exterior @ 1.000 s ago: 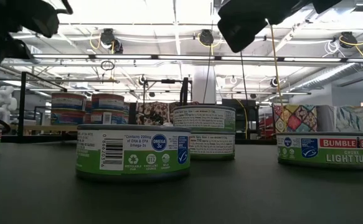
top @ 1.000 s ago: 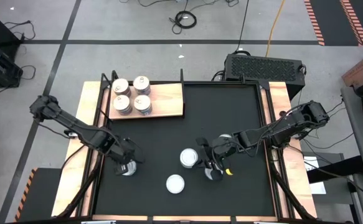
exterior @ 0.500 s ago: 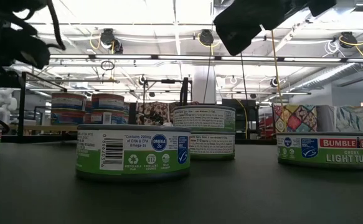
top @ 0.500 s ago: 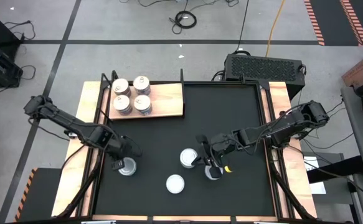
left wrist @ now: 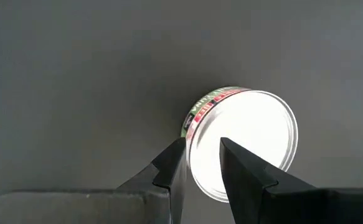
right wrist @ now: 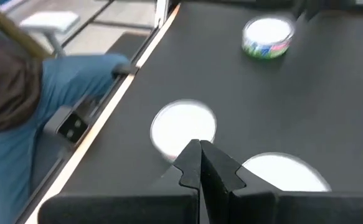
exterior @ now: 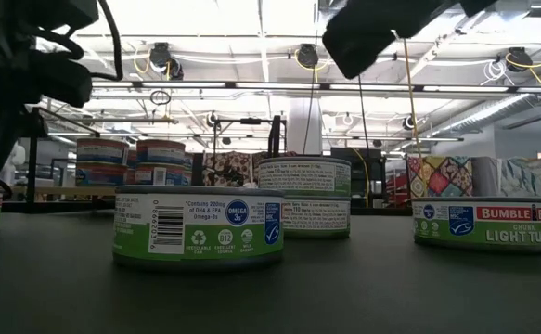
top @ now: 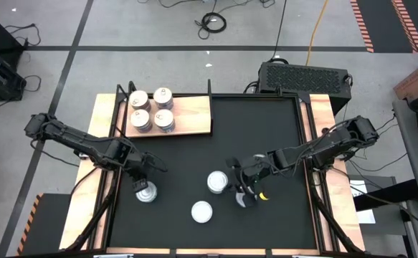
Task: Stack canned seafood by type on shelf
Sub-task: Put the green tuna can on the shelf
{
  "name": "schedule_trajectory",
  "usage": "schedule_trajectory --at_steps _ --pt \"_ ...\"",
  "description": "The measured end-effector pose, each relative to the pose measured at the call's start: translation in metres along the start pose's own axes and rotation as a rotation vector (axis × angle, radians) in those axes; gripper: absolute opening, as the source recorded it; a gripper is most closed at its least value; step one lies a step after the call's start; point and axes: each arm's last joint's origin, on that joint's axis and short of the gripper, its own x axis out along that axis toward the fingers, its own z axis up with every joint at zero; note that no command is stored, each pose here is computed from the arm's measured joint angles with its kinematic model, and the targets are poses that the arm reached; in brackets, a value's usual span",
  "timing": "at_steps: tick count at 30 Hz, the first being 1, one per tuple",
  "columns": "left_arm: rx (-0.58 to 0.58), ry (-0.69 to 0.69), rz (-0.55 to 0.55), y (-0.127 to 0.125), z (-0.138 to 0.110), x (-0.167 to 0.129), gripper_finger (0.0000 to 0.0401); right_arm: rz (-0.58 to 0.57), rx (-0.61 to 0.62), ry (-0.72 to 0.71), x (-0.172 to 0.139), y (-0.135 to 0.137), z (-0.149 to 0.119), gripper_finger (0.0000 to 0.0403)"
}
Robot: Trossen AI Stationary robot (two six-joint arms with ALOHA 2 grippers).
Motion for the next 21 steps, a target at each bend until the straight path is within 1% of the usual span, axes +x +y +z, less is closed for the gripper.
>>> schedule_trajectory --at_steps 2,6,10,13,19,21 --pt "0.01 -0.004 -0.004 0.0 0.0 0.0 0.0098 -0.003 -0.01 -0.02 0.0 0.0 0.002 0.0" --pt "0.074 -0.038 -0.032 -0.003 0.003 0.0 0.0098 -0.002 -0.011 -0.025 0.0 -0.002 0.003 0.0" --pt "0.1 -0.035 -0.025 -0.002 0.003 0.002 0.0098 -0.02 -0.003 -0.026 -0.001 -0.007 0.003 0.0" --pt "0.103 -0.003 -0.005 0.004 -0.002 0.01 0.0098 -0.021 0.006 -0.023 -0.001 -0.008 0.003 0.0" --pt "0.107 0.005 -0.031 0.008 -0.005 0.019 0.0098 -0.02 -0.004 -0.025 -0.001 -0.007 0.003 0.0" --pt "0.106 0.007 -0.029 0.009 -0.006 0.021 0.0098 -0.021 -0.02 -0.047 0.004 -0.008 0.004 0.0"
